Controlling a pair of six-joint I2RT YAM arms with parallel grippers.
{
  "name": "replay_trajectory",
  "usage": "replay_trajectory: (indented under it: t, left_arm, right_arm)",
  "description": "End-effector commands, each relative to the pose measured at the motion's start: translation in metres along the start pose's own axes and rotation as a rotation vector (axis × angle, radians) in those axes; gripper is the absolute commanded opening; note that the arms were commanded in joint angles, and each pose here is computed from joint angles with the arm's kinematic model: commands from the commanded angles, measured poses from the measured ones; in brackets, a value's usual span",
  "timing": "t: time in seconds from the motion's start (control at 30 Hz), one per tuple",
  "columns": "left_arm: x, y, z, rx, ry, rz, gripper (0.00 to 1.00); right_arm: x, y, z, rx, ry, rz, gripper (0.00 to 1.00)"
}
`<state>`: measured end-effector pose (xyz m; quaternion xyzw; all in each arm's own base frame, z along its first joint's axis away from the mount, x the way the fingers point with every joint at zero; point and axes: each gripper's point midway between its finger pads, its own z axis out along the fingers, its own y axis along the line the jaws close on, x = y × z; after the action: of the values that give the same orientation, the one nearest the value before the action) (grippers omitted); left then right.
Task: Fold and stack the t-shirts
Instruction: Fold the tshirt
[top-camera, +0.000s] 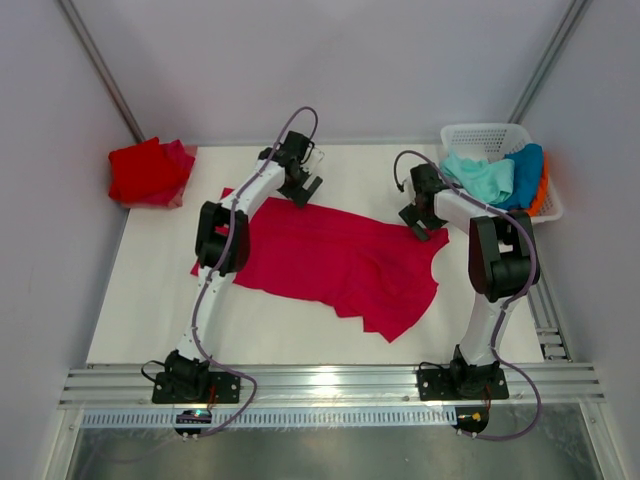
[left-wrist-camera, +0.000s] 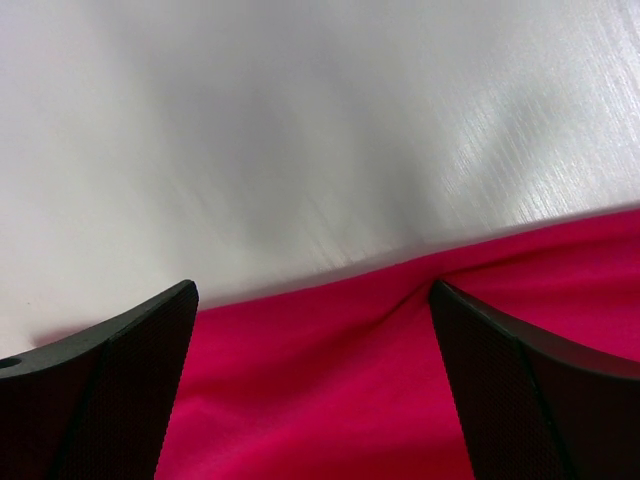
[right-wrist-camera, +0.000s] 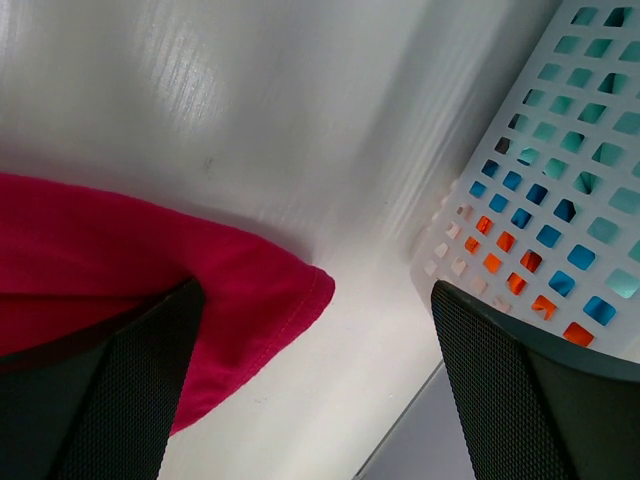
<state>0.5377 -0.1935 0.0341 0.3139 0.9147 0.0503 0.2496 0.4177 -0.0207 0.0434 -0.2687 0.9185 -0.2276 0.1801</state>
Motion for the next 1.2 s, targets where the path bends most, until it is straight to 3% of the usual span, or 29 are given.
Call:
replay_trajectory:
  t: [0.0, 0.23, 0.47, 0.67, 0.8, 0.97, 1.17]
  left_arm:
    - [0.042, 0.028, 0.034, -0.132, 0.134, 0.023, 0.99]
    - [0.050, 0.042, 0.033, -0.180, 0.159, 0.023, 0.99]
    - [0.038, 0.060, 0.022, -0.210, 0.119, -0.009, 0.99]
    - [0.004, 0.087, -0.016, -0.279, 0.002, -0.098, 0.99]
    - [-0.018, 0.105, -0.049, -0.303, -0.086, -0.161, 0.99]
    - [-0.027, 0.125, -0.087, -0.329, -0.142, -0.232, 0.99]
    - [-0.045, 0.115, -0.126, -0.165, -0.257, -0.359, 0.99]
  right_arm:
    - [0.023, -0.025, -0.004, 0.050, 0.051, 0.008, 1.00]
    - [0.020, -0.034, 0.001, 0.063, 0.048, 0.029, 0.99]
    - [-0.037, -0.056, -0.018, 0.043, -0.071, 0.096, 0.99]
    - [-0.090, -0.053, -0.046, 0.006, -0.214, 0.078, 0.99]
    - [-0.121, -0.026, -0.064, -0.085, -0.291, 0.052, 0.99]
    - [-0.147, -0.010, -0.088, -0.222, -0.366, 0.146, 0.99]
    - [-0.187, -0.022, -0.123, -0.239, -0.509, 0.194, 0.99]
